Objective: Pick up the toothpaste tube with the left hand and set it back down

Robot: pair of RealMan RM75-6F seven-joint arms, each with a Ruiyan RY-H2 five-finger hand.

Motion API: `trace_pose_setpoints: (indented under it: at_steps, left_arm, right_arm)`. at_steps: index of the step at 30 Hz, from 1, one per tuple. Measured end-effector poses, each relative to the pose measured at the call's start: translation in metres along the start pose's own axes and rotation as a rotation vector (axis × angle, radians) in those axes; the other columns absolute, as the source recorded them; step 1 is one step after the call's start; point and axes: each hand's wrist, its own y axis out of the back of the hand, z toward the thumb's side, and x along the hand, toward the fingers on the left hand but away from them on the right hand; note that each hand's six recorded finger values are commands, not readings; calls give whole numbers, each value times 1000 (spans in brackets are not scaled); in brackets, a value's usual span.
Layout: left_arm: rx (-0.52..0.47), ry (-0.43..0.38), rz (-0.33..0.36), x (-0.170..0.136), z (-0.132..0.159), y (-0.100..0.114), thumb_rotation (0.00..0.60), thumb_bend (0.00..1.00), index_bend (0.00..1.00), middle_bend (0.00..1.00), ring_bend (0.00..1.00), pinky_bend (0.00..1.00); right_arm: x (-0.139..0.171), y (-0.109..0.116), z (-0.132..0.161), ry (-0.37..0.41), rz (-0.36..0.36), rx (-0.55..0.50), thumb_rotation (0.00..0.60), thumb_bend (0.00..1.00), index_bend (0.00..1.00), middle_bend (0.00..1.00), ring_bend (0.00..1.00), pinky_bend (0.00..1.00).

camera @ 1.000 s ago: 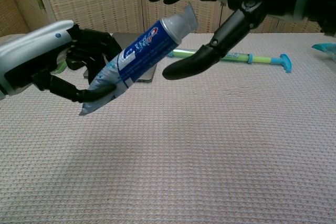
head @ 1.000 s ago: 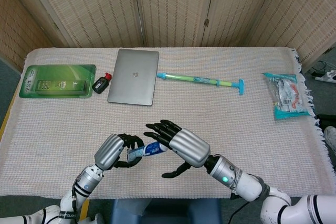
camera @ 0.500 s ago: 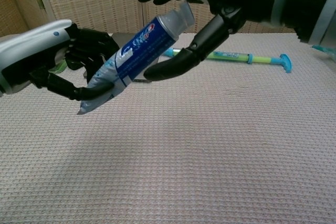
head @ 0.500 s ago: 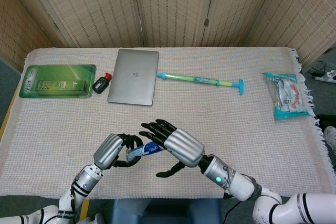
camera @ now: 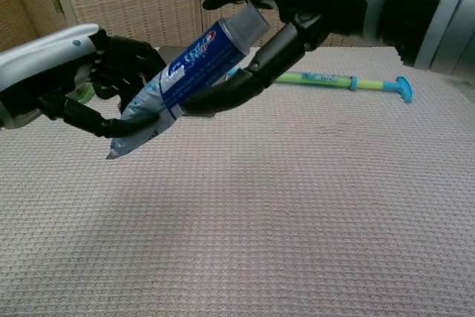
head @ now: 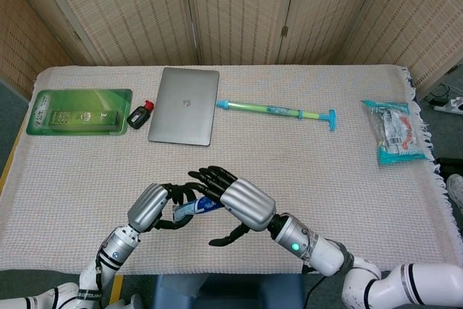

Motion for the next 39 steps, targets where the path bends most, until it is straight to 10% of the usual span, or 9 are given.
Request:
trace_pose_setpoints:
  at_steps: [27,39]
  left_arm:
    - [81,32,-2,-4,-11,1,600,736,853,875,755,576]
    - [361,330,-32,-8,-91,2,600,733,764,824,691,534]
  right_arm:
    - [20,36,-15,-45,-95,19,399,153,0,0,0,0]
    - [63,60,-47,-155,-148,59,398,153,0,0,0,0]
